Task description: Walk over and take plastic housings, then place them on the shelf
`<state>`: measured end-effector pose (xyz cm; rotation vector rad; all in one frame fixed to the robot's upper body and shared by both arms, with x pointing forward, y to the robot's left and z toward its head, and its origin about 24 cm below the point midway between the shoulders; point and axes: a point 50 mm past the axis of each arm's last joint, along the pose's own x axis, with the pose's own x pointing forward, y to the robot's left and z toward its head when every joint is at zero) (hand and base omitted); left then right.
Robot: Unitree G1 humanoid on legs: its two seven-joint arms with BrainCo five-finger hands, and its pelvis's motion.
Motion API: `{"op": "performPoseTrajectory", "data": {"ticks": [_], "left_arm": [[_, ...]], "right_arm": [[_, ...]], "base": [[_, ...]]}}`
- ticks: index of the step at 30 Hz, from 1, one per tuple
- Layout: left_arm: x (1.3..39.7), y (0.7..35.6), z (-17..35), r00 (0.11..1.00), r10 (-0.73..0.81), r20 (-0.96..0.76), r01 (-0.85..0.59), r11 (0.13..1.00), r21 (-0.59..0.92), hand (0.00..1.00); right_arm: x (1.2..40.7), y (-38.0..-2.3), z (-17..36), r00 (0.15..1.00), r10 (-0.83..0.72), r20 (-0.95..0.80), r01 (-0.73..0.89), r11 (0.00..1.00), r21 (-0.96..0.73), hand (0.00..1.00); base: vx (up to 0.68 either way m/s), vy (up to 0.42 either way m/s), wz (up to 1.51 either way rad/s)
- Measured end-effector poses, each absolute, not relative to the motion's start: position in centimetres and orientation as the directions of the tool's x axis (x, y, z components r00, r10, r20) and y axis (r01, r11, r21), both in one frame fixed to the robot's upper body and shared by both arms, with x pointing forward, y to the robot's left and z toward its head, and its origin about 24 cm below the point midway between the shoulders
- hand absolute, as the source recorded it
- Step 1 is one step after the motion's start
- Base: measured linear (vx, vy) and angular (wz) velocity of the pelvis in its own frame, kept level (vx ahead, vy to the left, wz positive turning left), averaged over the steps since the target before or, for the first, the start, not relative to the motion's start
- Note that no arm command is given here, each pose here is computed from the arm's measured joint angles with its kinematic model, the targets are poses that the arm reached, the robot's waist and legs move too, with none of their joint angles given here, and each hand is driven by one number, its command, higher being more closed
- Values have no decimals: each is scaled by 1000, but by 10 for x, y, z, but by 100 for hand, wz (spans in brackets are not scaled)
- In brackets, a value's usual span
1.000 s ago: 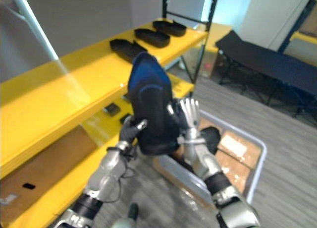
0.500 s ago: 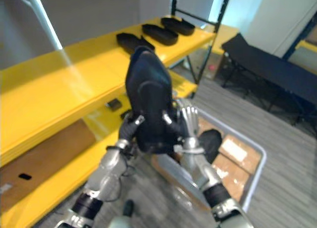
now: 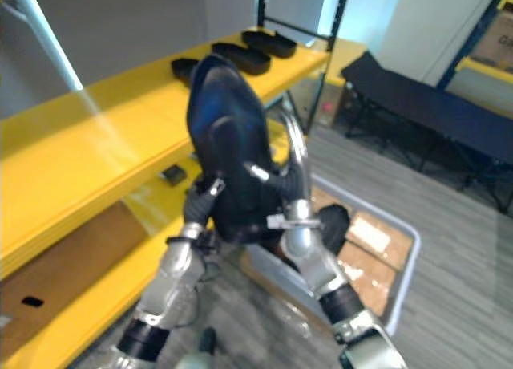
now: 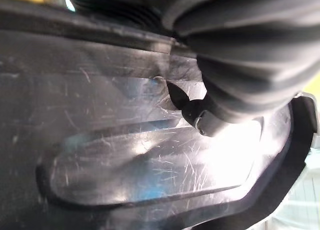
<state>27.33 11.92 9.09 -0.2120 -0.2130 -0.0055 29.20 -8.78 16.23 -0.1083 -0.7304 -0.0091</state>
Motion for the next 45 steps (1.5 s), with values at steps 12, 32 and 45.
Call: {"op": "performPoseTrajectory", "data": {"ticks": [12,32,45], "left_arm": [[258,187,107,888,357,288,-309,930,-201,100],[231,194,129,801,384,459,-281,919,-277,100],[215,217,117,746,530,404,-417,844,-337,100]], "right_arm": [[281,-137,172,765,-26,643,-115,978,177,0],[205,-241,60,879,-434,196,378,887,267,0],[220,-233,74,884,-389,262,324,910,257,0]], "base": [[1,-2,-14],[-7,-1,-23],[-7,-6,19]]}}
